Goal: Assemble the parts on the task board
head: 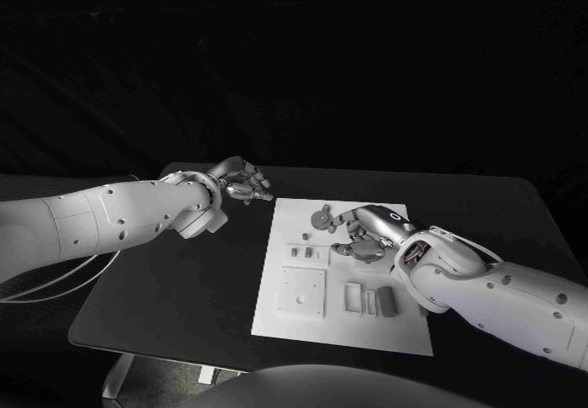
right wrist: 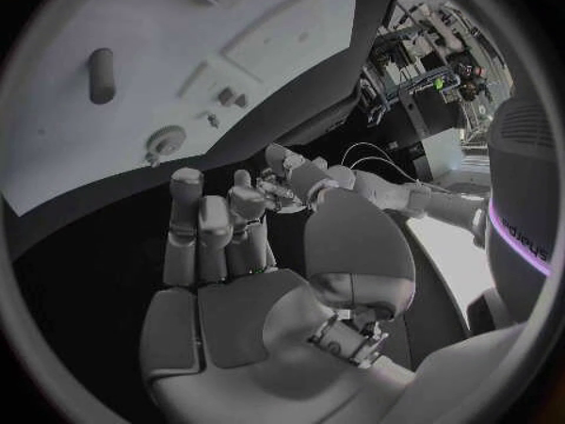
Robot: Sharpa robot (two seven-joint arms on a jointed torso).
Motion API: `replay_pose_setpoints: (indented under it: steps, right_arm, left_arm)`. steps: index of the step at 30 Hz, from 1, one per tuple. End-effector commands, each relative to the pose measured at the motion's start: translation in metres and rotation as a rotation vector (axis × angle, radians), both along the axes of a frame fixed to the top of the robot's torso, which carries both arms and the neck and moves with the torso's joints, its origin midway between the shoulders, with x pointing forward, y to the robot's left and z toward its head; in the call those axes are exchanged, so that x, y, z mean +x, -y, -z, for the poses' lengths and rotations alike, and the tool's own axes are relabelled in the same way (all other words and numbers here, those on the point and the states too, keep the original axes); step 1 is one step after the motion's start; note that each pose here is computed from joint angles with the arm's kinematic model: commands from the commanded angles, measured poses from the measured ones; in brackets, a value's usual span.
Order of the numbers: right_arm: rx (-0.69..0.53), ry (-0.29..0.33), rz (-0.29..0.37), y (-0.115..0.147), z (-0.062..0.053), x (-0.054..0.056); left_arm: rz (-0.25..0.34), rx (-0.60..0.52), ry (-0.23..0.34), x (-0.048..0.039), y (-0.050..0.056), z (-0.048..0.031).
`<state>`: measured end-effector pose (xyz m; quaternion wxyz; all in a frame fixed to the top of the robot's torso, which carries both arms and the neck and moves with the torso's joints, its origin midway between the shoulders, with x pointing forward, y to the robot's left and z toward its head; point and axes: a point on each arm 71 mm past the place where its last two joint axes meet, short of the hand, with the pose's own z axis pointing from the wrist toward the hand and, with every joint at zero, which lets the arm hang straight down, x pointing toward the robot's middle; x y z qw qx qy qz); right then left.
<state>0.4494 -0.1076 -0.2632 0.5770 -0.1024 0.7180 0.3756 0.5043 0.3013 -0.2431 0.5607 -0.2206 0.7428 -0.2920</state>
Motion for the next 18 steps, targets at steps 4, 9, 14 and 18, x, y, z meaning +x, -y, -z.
replay_pose_setpoints:
  steps: [4,9,14,18]
  right_arm:
    - [0.054,-0.046,0.025,0.017,-0.005,0.006]
    - [0.070,-0.064,0.047,0.030,-0.004,0.010]
    - [0.133,-0.134,0.102,0.047,-0.001,0.018]
    - [0.210,-0.195,0.161,0.060,0.000,0.028]
  left_arm:
    - [0.016,-0.026,0.008,-0.0012,0.006,0.0004]
    - [0.026,-0.035,0.005,-0.0027,0.008,0.0021]
    - [0.032,-0.048,0.000,-0.0040,0.010,0.0035]
    - [0.030,-0.050,0.007,-0.0041,0.011,0.0030]
